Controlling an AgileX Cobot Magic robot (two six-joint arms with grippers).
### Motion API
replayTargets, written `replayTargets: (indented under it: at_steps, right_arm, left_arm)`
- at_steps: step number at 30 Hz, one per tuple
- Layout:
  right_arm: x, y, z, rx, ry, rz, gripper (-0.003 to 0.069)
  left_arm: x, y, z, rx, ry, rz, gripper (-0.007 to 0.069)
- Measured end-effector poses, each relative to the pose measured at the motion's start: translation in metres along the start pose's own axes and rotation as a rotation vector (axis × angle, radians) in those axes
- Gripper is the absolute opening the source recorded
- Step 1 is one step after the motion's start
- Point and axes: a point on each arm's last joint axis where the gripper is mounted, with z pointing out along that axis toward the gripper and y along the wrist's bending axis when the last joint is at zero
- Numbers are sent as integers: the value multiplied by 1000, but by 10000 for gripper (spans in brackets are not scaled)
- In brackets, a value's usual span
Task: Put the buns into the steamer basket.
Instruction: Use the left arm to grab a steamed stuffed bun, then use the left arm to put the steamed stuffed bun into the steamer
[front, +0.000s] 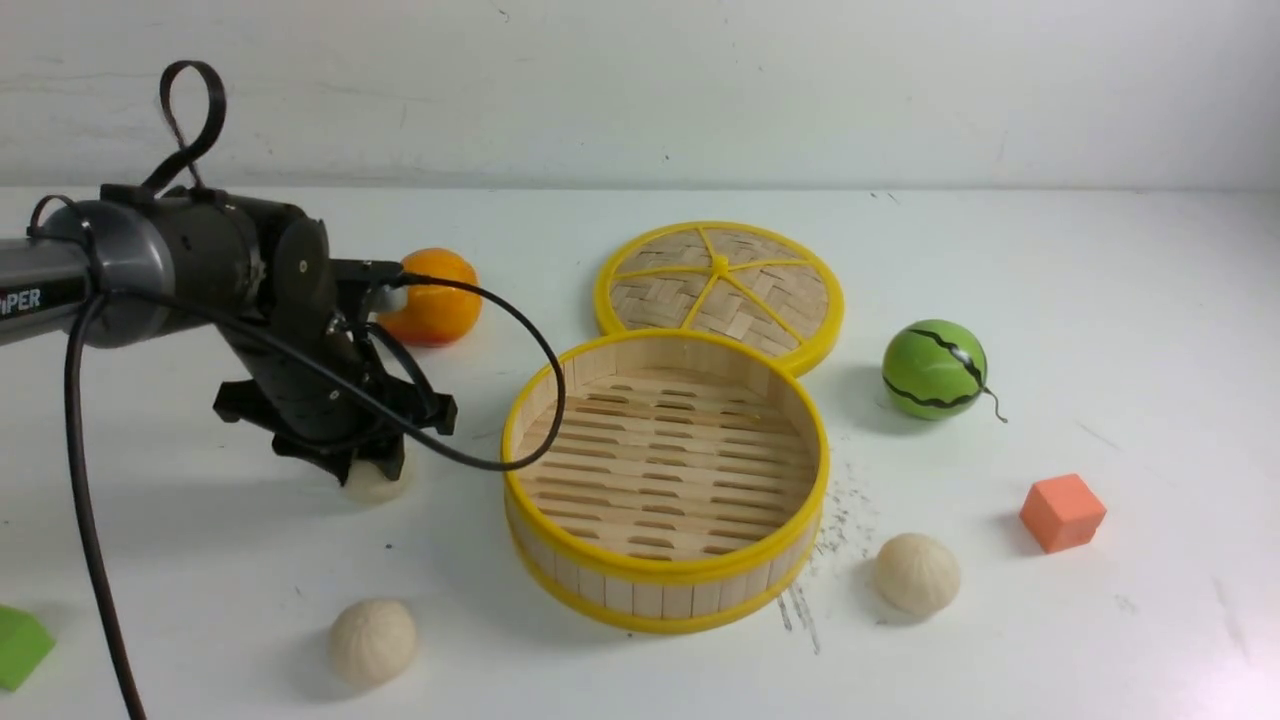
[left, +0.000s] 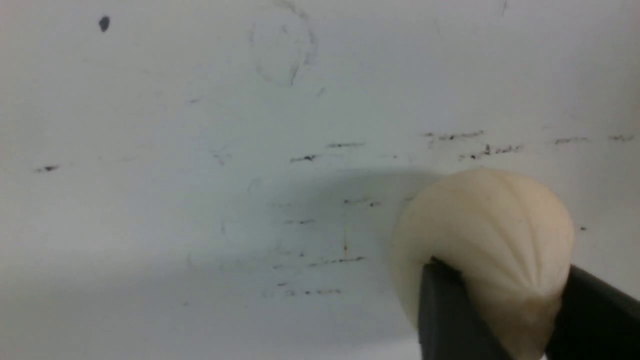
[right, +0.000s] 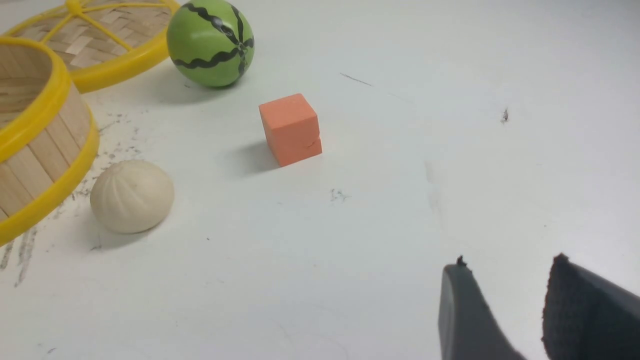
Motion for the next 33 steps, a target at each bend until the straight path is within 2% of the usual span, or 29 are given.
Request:
replayTargets:
  at_steps: [2,4,6,8,10,12,14,18,23,26,30,31,32,33]
  right_arm:
    - [0,0,0,0,0,0,240]
    - [0,0,0,0,0,0,240]
    - [0,0,0,0,0,0,240]
    - [0,0,0,0,0,0,240]
    - [0,0,0,0,0,0,240]
    - [0,0,0,0,0,0,240]
    - [0,0,0,0,0,0,240]
    - [0,0,0,0,0,0,240]
    - [0,0,0,0,0,0,240]
    - [0,0,0,0,0,0,240]
    - [0,0,0,0,0,0,240]
    - [0,0,0,0,0,0,240]
    - [0,0,0,0,0,0,240]
    - [0,0,0,0,0,0,240]
  left_arm:
    - [-3,0,-7,-6,3,6,64]
    - [-7,0,-20,-13,-1,17,7]
    - [-12,-3,-34,-17,-16,33,-2]
    - [-21,-17,-71,-4,-94,70,-2]
    - [-25,-45,-110,39,-186,134,-2]
    - [-25,-57,-120,58,-211,159,-2]
    - [-20,-97,-137,121,-246,240,-2]
    - [-15,-138,-129,172,-232,288,-2]
    - [-13,-164,-96,177,-182,315,1]
    - [-11,-175,-56,163,-134,330,31]
    - [-9,-178,-28,145,-103,324,104]
    - [-7,-179,-17,135,-91,323,172]
    - [-7,-179,-16,133,-89,325,182]
    - [-7,-179,-10,125,-83,329,269]
